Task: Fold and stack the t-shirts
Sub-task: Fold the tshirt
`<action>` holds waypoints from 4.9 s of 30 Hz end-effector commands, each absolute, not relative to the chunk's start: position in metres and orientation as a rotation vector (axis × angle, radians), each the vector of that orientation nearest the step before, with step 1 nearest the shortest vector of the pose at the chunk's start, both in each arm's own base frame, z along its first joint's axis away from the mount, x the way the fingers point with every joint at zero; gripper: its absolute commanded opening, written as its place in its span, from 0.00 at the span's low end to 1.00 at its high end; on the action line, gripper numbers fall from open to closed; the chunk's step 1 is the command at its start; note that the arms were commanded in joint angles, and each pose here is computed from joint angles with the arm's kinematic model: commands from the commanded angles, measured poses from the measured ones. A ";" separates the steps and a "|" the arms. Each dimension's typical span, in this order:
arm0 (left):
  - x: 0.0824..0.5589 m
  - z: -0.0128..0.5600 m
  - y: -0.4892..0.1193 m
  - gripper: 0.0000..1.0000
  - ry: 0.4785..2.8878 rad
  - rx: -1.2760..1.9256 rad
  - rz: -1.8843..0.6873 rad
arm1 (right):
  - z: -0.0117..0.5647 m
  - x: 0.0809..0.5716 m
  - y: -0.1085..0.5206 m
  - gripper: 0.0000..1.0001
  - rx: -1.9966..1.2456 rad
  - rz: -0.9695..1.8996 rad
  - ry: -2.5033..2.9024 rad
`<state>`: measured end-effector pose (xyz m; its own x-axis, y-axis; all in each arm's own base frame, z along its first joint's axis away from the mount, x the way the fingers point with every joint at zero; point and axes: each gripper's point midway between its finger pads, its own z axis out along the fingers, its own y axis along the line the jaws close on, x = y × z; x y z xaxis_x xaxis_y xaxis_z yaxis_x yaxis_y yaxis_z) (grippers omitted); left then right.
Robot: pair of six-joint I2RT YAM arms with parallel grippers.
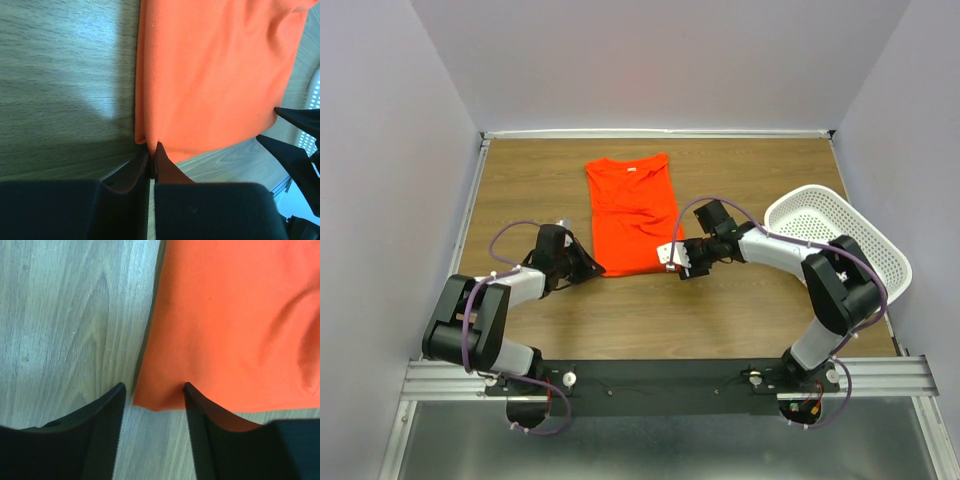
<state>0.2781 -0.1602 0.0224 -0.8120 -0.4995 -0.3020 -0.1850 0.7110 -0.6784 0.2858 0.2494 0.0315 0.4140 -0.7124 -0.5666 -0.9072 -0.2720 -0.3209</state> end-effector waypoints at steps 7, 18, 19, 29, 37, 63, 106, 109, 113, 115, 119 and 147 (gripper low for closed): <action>0.283 0.029 -0.166 0.09 2.433 -0.456 -0.926 | 0.010 0.279 0.245 0.47 -2.112 0.437 1.393; 0.270 0.039 -0.174 0.00 2.425 -0.391 -1.015 | 0.018 0.267 0.249 0.01 -2.094 0.525 1.399; 0.265 0.039 -0.174 0.00 2.431 -0.388 -1.024 | 0.024 0.262 0.252 0.01 -2.085 0.561 1.392; 0.194 0.072 -0.191 0.00 2.520 -0.341 -1.182 | 0.079 0.186 0.235 0.01 -2.045 0.829 1.415; 0.224 0.119 -0.191 0.00 2.375 -0.365 -1.167 | 0.129 0.244 0.244 0.01 -1.846 0.616 1.550; 0.515 0.159 -0.149 0.00 2.082 -0.416 -1.049 | 0.136 0.543 0.262 0.01 -1.166 0.116 1.757; 0.193 0.132 -0.229 0.00 2.311 -0.245 -1.389 | 0.119 0.169 0.200 0.01 -1.811 0.802 1.451; 0.169 0.124 -0.236 0.00 2.372 -0.230 -1.418 | 0.116 0.150 0.190 0.01 -1.841 0.817 1.462; 0.153 0.122 -0.237 0.00 2.386 -0.249 -1.456 | 0.126 0.150 0.191 0.01 -1.816 0.812 1.466; 0.159 0.126 -0.237 0.00 2.354 -0.257 -1.453 | 0.136 0.167 0.195 0.01 -1.775 0.769 1.487; 0.214 0.153 -0.237 0.00 2.209 -0.253 -1.424 | 0.175 0.255 0.216 0.01 -1.498 0.567 1.566; 0.482 0.112 -0.207 0.00 2.168 -0.242 -1.245 | 0.118 0.497 0.236 0.01 -1.046 0.181 1.911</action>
